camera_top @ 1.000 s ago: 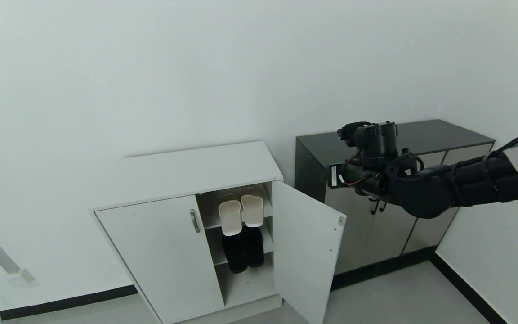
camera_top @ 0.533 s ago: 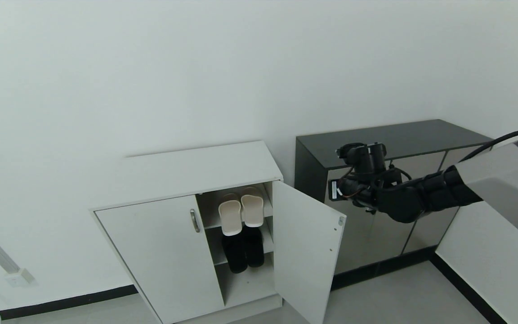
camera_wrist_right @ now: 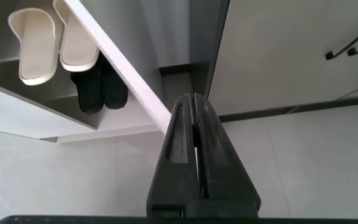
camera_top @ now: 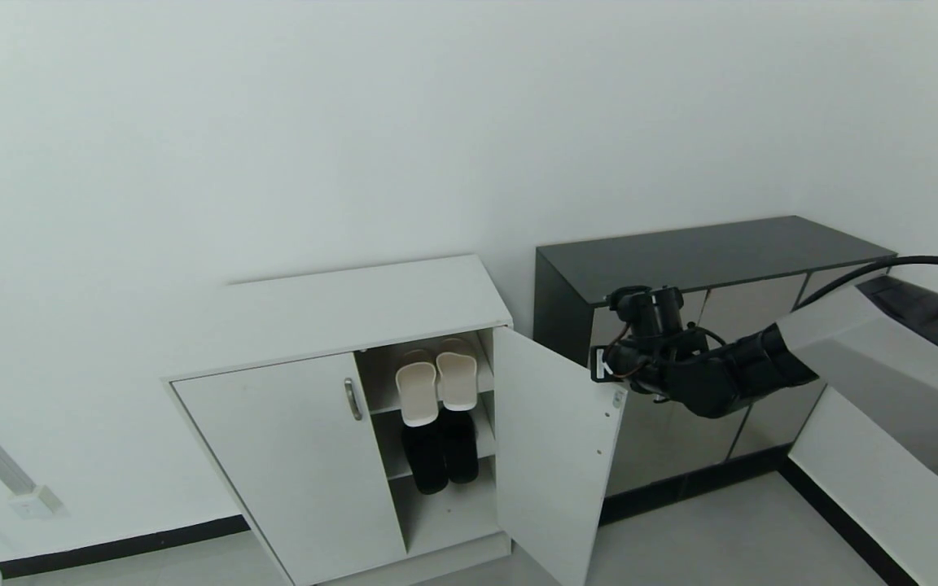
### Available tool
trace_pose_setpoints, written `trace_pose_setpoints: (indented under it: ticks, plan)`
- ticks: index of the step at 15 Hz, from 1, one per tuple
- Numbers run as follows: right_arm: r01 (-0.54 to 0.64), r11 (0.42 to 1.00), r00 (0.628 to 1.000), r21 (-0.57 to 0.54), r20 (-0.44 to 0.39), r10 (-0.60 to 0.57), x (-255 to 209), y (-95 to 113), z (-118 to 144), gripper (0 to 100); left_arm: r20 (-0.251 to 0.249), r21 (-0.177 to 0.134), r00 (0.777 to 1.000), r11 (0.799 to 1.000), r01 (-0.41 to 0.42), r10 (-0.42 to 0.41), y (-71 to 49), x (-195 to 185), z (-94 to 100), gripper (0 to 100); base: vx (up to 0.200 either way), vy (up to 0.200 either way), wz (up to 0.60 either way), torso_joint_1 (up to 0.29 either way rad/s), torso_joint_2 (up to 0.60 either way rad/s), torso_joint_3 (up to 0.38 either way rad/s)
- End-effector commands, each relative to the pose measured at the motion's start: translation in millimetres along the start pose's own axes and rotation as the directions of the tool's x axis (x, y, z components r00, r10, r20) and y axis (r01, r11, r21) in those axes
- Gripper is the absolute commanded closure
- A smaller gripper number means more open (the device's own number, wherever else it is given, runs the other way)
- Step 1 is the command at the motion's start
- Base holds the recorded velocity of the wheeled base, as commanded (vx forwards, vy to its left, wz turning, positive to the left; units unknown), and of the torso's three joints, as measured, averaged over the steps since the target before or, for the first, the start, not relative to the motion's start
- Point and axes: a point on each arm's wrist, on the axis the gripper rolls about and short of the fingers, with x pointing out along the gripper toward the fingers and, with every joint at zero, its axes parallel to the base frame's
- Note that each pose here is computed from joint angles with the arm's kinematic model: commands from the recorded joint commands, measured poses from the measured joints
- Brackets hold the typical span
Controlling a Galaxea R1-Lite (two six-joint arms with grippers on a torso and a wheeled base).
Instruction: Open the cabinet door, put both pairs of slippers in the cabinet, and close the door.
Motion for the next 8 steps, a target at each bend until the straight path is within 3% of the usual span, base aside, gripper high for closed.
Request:
trace_pose_setpoints:
  ticks: [1,8]
  plan:
    - [0.008,1.000,1.000,-0.001,-0.023,-0.008,8.5,-1.8,-10.3,100,0.000,0.000,1.000,1.000,0.000,0.000,0.0,0.0,-0.1,100,0.000,0.000,0.00,0.000,0.00,0.000]
    - [0.014,1.000,0.999,0.003,-0.033,-0.013,16.9,-1.6,-17.7,100,0.000,0.000,1.000,1.000,0.000,0.000,0.0,0.0,-0.1,100,0.000,0.000,0.00,0.000,0.00,0.000]
